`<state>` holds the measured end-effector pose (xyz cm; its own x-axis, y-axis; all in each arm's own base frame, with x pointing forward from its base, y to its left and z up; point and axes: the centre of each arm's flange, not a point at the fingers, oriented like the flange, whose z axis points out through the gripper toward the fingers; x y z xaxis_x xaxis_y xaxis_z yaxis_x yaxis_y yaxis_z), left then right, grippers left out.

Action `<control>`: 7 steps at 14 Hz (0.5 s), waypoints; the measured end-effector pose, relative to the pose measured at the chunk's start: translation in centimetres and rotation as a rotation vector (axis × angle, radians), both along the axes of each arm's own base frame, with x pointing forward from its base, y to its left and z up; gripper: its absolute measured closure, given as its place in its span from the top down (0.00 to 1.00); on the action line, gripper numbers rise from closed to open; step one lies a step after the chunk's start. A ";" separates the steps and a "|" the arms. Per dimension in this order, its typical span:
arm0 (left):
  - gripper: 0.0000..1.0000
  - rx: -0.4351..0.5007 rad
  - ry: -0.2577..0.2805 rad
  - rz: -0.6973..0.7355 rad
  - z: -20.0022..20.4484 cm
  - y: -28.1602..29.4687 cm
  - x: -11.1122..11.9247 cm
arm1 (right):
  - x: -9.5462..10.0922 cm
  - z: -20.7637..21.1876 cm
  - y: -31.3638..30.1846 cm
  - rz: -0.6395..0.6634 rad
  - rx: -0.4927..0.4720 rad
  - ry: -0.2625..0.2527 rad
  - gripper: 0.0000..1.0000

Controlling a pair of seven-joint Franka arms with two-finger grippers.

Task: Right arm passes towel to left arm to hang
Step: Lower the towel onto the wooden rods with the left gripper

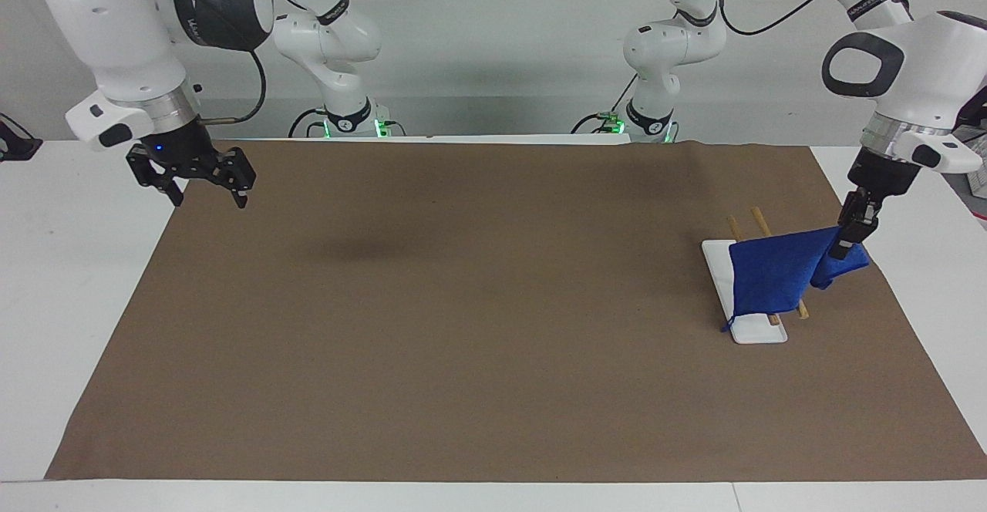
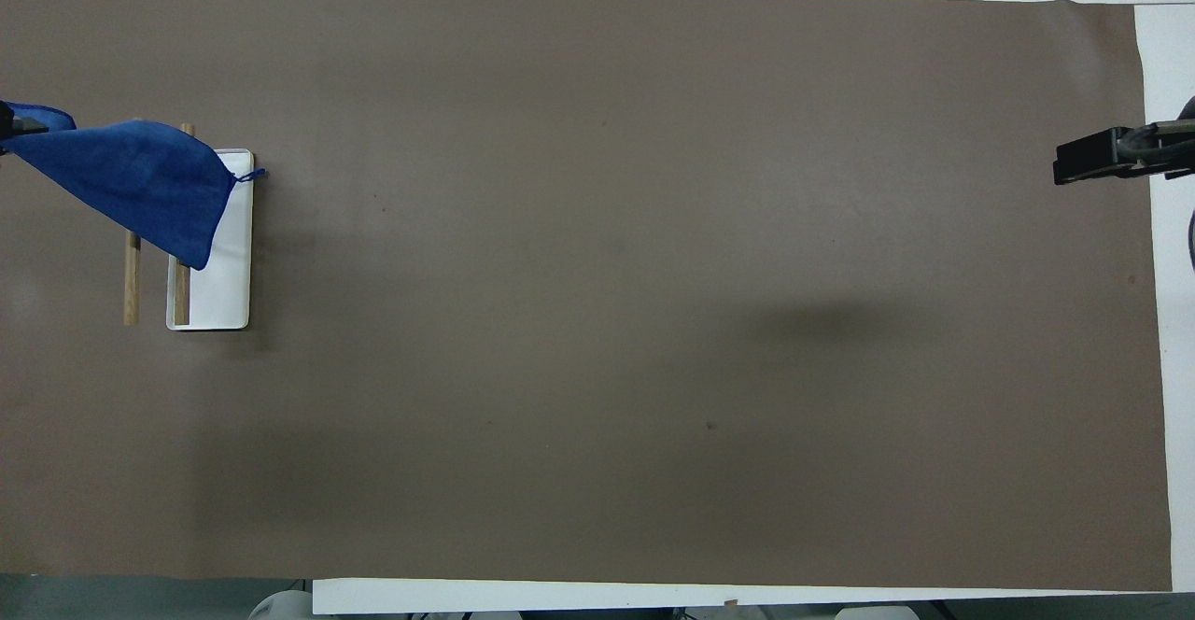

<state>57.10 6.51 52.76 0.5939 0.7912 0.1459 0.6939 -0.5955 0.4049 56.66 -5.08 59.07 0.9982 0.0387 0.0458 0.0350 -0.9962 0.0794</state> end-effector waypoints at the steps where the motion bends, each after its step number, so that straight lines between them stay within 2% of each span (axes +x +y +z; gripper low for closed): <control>1: 0.02 0.001 0.003 0.006 -0.2 0.5 0.0 | -0.1 -0.1 -0.5 0.011 0.000 0.009 1.00; 4: 0.02 -0.001 0.021 0.024 -1.2 1.7 -0.1 | -0.3 0.3 -0.7 0.016 0.000 0.020 1.00; 7: 0.02 -0.007 0.065 0.023 -3.4 1.6 -0.6 | -0.3 0.4 -0.3 0.022 0.000 0.021 1.00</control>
